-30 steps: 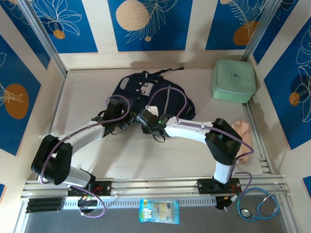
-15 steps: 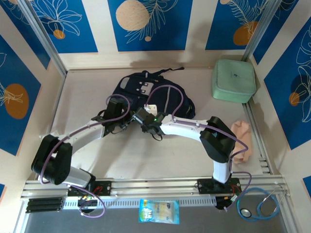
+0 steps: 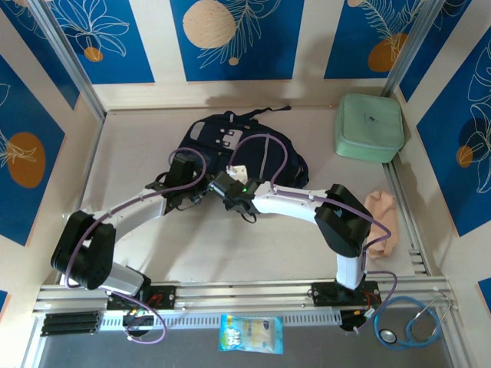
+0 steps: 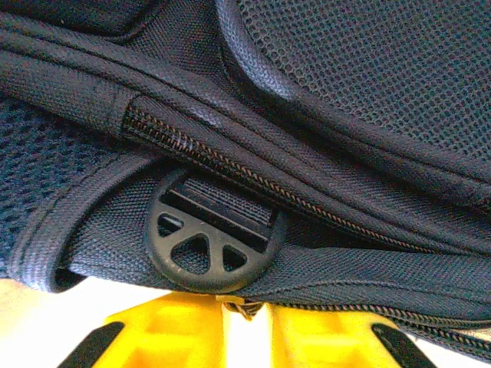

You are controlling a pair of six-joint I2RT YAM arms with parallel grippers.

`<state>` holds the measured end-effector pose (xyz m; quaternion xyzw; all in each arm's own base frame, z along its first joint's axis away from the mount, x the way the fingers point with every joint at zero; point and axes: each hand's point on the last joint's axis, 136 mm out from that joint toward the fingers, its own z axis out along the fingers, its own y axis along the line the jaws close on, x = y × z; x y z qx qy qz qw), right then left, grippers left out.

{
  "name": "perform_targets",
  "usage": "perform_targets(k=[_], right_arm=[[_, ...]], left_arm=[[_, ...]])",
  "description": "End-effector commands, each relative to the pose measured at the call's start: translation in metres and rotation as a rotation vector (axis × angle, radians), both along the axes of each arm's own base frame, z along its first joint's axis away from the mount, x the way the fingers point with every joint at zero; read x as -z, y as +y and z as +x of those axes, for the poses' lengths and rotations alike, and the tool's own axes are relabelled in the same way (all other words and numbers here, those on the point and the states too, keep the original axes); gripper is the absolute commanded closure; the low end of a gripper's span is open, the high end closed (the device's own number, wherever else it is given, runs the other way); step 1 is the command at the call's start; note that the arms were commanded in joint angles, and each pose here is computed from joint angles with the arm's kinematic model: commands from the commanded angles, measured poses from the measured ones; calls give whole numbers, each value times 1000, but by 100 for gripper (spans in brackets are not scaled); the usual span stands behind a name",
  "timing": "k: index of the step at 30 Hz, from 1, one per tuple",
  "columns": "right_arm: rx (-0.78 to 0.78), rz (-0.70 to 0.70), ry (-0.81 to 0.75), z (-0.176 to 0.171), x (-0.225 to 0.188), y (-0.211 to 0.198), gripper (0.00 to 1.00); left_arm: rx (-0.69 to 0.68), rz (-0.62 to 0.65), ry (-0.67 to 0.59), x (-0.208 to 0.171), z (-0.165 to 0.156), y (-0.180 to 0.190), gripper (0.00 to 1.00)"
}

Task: Pack the student bag

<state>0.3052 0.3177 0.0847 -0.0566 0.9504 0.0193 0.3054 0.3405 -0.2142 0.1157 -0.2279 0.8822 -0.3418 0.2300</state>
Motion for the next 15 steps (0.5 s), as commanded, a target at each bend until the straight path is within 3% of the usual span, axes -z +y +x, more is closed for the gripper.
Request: perform_targets(k=[1,9,15], right_arm=[[18,-23,-37,8,0,-6,84],[59,-76,-32,-5,3,-42,87],[173,-134,12,-31,12,-105,86]], left_arm=[[33,-61,-90,-34,11,-17,100],[-2,-46,-73,-29,15,-2,100],[-31,-48,-61,-22,19,13,100]])
